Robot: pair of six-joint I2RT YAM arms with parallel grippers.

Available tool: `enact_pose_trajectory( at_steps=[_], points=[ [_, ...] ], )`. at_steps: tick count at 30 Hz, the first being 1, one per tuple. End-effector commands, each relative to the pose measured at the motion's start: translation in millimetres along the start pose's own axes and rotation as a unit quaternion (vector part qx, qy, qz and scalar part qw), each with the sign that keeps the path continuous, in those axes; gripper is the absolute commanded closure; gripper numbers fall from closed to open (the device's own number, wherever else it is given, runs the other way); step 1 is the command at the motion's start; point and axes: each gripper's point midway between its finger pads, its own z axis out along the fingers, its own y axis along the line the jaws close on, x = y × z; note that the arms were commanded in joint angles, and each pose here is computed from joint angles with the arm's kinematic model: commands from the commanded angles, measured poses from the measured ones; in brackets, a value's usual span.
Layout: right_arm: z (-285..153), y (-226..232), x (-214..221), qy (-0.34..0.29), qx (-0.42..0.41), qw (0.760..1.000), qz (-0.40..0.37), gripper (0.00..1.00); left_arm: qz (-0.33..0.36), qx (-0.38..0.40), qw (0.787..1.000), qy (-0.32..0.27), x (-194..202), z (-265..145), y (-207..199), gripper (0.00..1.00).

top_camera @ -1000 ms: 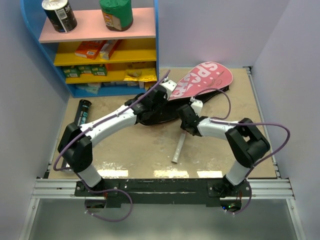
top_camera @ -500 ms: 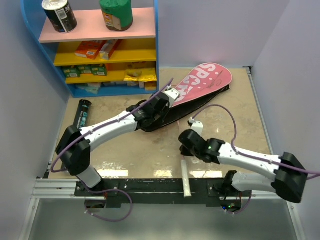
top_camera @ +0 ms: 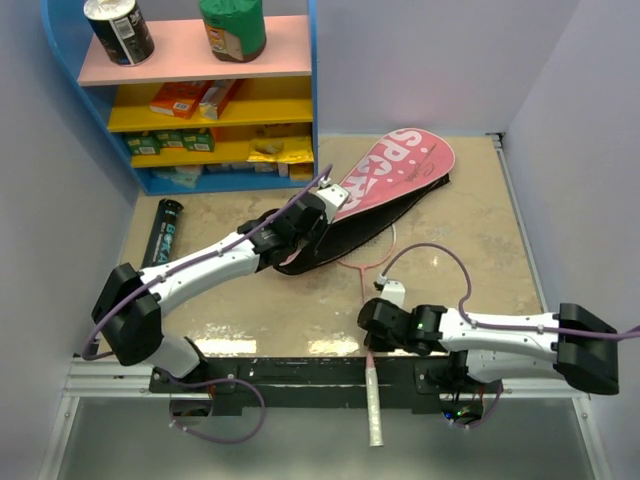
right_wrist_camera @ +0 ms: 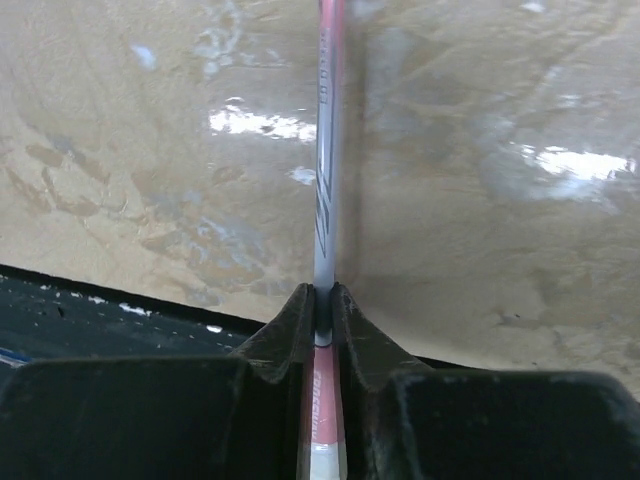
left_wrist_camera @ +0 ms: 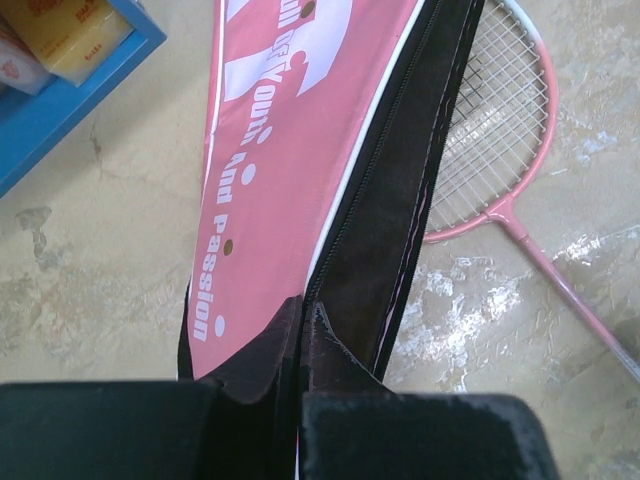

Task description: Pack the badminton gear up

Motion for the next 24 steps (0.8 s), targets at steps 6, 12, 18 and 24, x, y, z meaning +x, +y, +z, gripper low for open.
enact_pose_trajectory(
  at_steps=[6, 12, 18, 24],
  points=[
    [-1, 18, 1, 0.011, 0.026, 0.999, -0.041, 0.56, -0.016, -0.001, 0.999, -0.042, -12, -17, 5, 1.00],
    [-8, 28, -40, -0.062, 0.082, 0.994, -0.040, 0.48, -0.014, -0.001, 0.999, -0.042, -8, -18, 6, 1.00],
    [9, 15, -88, -0.095, 0.133, 0.986, -0.028, 0.46, -0.013, -0.001, 0.999, -0.039, -3, -16, 5, 1.00],
    [30, 3, -122, -0.104, 0.149, 0.983, -0.034, 0.47, -0.010, 0.005, 0.999, -0.036, 2, -15, 3, 1.00]
  ],
)
